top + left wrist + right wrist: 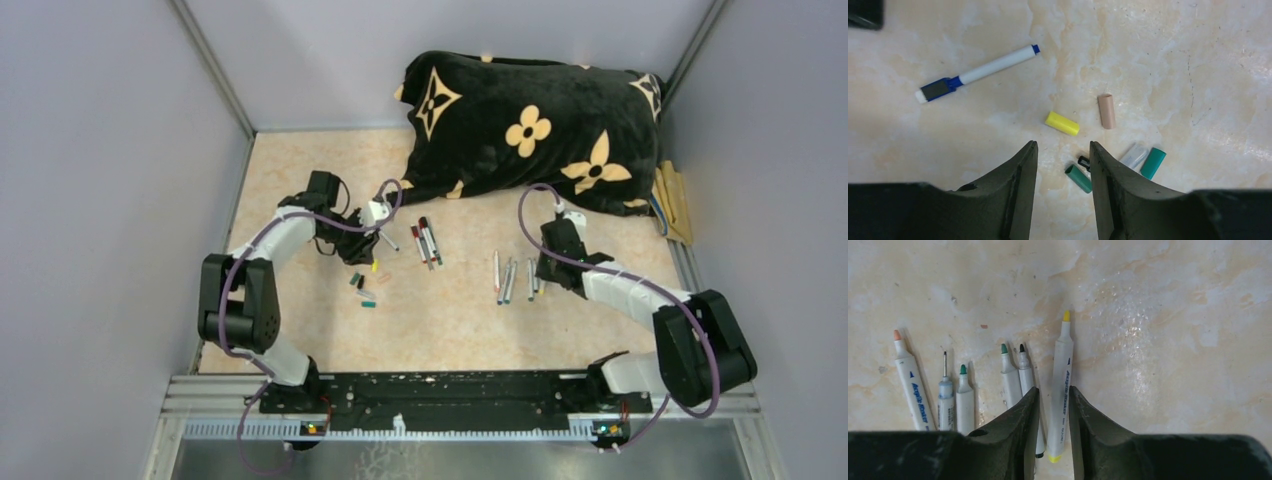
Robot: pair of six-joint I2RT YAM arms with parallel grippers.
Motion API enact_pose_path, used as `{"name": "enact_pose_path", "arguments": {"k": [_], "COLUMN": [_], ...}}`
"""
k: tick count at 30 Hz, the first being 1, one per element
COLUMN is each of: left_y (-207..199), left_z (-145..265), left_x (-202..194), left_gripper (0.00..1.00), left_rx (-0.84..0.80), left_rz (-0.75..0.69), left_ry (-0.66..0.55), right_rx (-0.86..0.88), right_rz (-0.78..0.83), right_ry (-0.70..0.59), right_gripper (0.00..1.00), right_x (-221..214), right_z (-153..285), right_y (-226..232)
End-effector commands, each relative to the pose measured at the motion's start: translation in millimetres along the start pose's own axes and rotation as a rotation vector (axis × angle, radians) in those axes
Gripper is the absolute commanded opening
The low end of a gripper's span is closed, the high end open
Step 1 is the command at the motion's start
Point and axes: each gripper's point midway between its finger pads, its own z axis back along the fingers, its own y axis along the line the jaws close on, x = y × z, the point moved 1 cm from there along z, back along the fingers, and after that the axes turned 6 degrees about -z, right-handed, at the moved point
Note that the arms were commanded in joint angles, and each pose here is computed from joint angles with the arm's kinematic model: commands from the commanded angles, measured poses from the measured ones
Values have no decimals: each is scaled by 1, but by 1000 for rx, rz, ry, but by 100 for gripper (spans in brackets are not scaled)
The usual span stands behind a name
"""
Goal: Open the pen caps
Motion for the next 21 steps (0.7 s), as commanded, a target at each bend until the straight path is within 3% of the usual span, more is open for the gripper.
{"name": "enact_pose_path", "arguments": {"k": [1, 5, 8, 10, 11, 17, 21], "left_y": [10, 20, 27, 30, 32, 41, 43], "left_z": [31, 64, 83, 95, 102, 139, 151], "left_x": [29, 48, 54, 57, 59, 62, 59], "left_gripper": [51, 63, 77, 96, 98, 99, 99], "left_rx": [9, 59, 107, 138, 156, 257, 293], "left_rz": [44, 75, 115, 135, 140, 169, 184], "left_ry": [-115, -190, -203, -210, -215, -255, -262], "right_rx": [121, 218, 255, 294, 322, 507, 560], "right_rz": [-4, 17, 86, 145, 174, 317, 366], "right_ry": [-110, -153, -158, -150, -148, -83, -11], "right_gripper": [30, 44, 44, 41, 40, 40, 44], "right_x": [49, 71, 77, 74, 73, 51, 31], "right_z": [30, 44, 45, 43, 43, 37, 19], "right_y": [28, 56, 87, 114, 130, 225, 263]}}
